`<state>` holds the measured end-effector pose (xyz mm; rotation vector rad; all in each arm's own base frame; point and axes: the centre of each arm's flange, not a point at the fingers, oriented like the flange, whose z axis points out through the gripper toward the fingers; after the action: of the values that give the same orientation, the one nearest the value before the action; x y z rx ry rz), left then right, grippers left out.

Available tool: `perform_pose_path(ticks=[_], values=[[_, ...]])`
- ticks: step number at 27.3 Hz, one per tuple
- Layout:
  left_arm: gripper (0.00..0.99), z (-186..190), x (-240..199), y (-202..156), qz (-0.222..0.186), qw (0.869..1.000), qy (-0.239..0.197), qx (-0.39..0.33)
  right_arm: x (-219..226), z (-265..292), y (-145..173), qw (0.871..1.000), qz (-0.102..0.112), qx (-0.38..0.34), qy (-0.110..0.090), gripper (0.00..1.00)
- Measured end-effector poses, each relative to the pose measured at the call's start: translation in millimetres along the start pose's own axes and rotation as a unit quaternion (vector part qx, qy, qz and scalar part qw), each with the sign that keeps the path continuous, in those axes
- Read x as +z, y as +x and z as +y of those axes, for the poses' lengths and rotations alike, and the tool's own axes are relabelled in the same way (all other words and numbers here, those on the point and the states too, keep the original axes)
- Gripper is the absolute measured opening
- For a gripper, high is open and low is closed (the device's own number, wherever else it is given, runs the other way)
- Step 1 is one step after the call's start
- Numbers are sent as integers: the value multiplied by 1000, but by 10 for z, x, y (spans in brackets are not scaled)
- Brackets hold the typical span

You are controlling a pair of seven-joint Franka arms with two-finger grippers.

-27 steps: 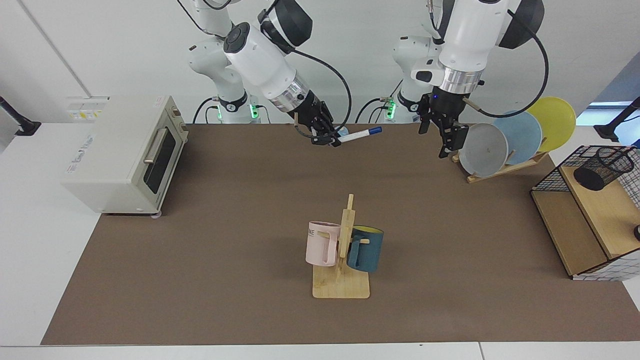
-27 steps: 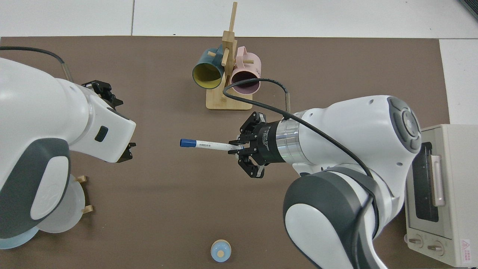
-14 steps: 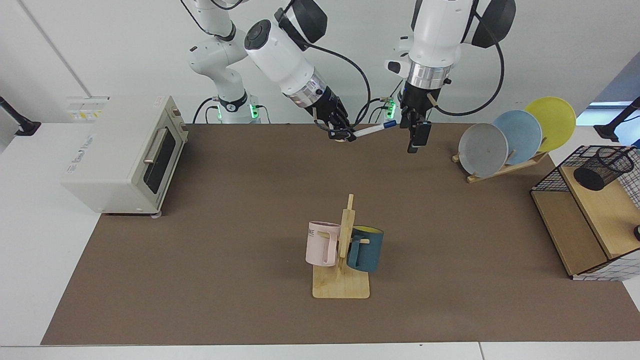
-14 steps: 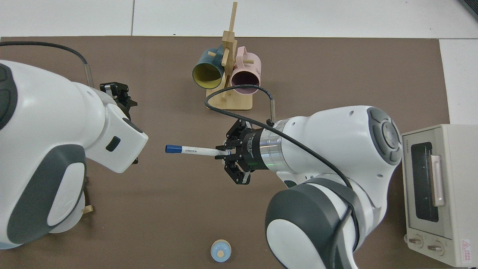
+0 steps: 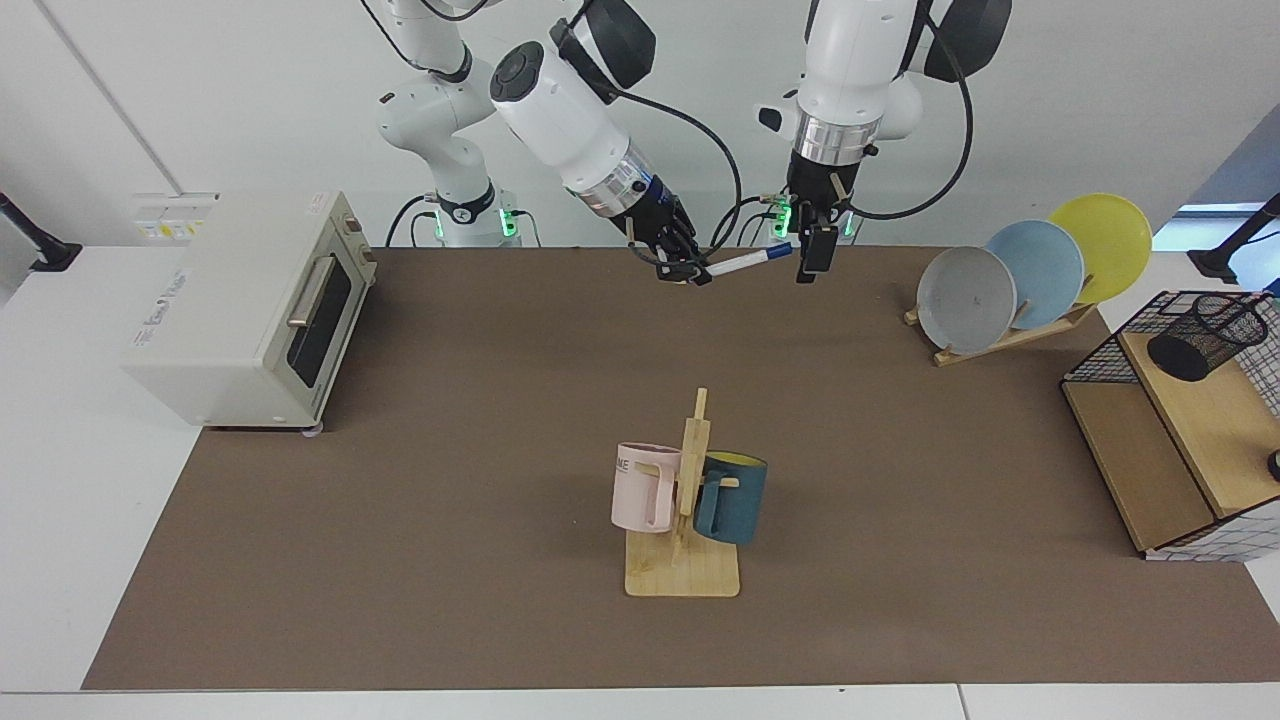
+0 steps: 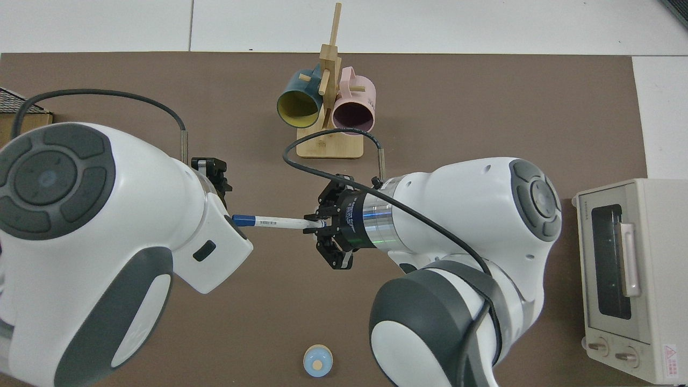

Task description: Put markers into pen holder

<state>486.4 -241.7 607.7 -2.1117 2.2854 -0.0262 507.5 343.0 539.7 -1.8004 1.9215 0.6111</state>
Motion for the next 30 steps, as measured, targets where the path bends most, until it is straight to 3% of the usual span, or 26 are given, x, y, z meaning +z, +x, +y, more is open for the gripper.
perform_pose_path(ticks=[8,12,13,18,20,30], values=[[938,70,-17,246,8,1000,18,3,1,-3,3,1000,0,0,0,167],[744,87,46,326,10,1000,22,4,3,-4,5,1000,0,0,0,167],[617,89,64,334,10,1000,22,4,3,-4,5,1000,0,0,0,167],[344,84,87,345,11,1000,24,-11,12,4,0,1000,1,-1,-1,167],[189,71,84,334,12,999,27,-17,19,14,-11,1000,1,-3,-2,167],[159,74,96,337,12,999,25,-19,21,16,-14,1000,5,-7,0,167]])
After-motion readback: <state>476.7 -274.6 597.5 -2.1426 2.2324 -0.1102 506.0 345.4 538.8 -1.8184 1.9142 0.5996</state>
